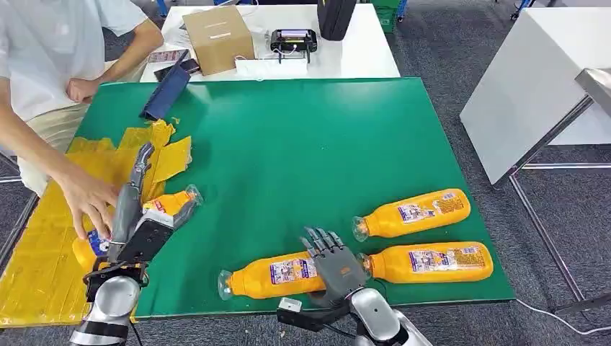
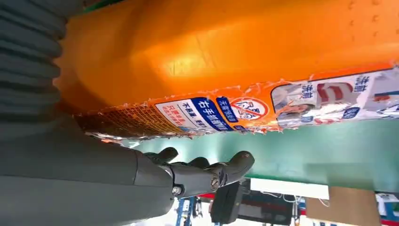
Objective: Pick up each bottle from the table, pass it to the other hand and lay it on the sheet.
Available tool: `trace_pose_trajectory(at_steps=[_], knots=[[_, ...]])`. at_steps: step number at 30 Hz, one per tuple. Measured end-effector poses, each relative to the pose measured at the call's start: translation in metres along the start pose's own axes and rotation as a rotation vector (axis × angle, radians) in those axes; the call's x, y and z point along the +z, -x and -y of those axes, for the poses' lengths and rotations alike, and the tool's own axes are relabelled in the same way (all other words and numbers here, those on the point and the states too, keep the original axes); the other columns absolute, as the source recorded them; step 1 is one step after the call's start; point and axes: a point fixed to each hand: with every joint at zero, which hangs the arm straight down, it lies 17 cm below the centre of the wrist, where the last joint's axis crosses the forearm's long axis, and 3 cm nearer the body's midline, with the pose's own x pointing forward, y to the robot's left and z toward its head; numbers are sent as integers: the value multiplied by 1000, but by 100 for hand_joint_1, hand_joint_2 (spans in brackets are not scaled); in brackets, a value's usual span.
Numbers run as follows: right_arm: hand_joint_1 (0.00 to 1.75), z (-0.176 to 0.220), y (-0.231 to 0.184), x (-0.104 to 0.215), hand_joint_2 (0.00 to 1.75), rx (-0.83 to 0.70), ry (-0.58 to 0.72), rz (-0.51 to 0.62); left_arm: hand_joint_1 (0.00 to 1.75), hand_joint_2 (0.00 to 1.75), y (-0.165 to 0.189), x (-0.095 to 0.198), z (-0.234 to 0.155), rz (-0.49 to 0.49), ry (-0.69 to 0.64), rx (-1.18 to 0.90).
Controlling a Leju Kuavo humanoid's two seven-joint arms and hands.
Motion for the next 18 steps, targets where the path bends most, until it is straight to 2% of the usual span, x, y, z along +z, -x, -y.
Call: trace_pose_trajectory(at_steps=[1,2,3,4,5,18], knots=[[0,0,1,0,175,1,0,-5,0,175,0,0,0,-1,-1,4],[40,0,2,-1,175,4,0,-11,0,175,0,0,0,-1,-1,8],[126,0,4,-2,175,5,1,-19,0,175,-1,0,0,0,-1,13],[166,-1,7,-3,175,5,-2,-27,0,175,-2,0,1,2,0,20],[173,-2,10,-4,175,4,-6,-36,0,175,-3,0,2,6,1,24],[175,-19,41,-23,175,25,-91,-81,0,175,-34,2,15,75,21,131]])
